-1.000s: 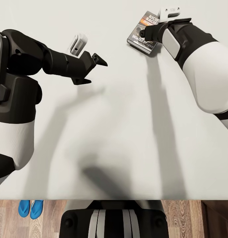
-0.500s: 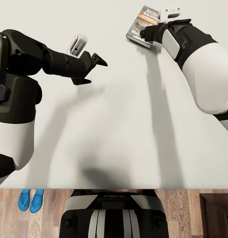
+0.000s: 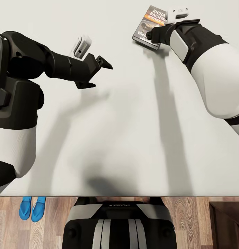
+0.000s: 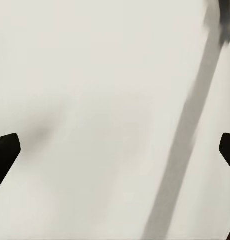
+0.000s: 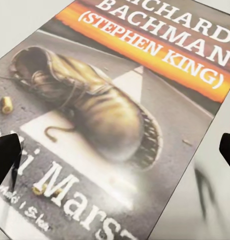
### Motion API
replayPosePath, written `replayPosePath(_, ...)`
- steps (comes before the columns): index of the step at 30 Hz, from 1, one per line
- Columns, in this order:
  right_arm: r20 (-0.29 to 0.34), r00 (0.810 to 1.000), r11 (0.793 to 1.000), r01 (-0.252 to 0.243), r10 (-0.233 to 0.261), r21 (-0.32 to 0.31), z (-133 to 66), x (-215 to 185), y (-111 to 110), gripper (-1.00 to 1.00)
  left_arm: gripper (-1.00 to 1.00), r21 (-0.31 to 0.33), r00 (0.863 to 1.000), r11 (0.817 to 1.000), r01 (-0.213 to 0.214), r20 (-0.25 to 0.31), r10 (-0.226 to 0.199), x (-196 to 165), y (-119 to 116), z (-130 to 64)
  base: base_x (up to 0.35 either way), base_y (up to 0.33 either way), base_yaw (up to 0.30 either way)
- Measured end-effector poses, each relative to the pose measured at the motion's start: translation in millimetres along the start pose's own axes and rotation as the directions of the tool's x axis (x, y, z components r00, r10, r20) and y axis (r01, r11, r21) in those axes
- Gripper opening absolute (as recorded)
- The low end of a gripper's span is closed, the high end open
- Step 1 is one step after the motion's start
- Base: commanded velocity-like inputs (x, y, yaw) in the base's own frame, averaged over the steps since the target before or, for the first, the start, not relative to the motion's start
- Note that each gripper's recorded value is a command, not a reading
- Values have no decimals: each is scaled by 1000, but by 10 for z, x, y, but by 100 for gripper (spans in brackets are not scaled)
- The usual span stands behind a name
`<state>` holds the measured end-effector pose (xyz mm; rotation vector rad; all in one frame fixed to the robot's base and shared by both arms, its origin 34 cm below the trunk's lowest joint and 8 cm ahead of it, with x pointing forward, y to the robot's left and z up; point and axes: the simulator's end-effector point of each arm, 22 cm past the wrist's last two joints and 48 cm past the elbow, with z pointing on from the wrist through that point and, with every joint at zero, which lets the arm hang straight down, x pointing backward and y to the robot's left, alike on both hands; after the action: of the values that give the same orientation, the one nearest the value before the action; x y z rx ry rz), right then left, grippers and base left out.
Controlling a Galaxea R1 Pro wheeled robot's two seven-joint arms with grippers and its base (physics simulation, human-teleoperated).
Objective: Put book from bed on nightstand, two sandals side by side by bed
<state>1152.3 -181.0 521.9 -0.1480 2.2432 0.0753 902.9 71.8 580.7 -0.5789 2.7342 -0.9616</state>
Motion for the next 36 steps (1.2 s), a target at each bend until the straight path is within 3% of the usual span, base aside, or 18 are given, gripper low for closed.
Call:
replayPosePath(17, -1, 1000, 1000, 3, -3, -2, -14, -126, -5, 100, 100, 4, 1000, 1000, 3, 3, -3, -15, -2, -6, 2, 0, 0)
replayPosePath(36, 13, 1000, 1000, 5, -5, -2, -25, -211, -7, 100, 100, 5, 1000, 1000, 5, 3, -5, -19, -3, -9, 99, 0, 0)
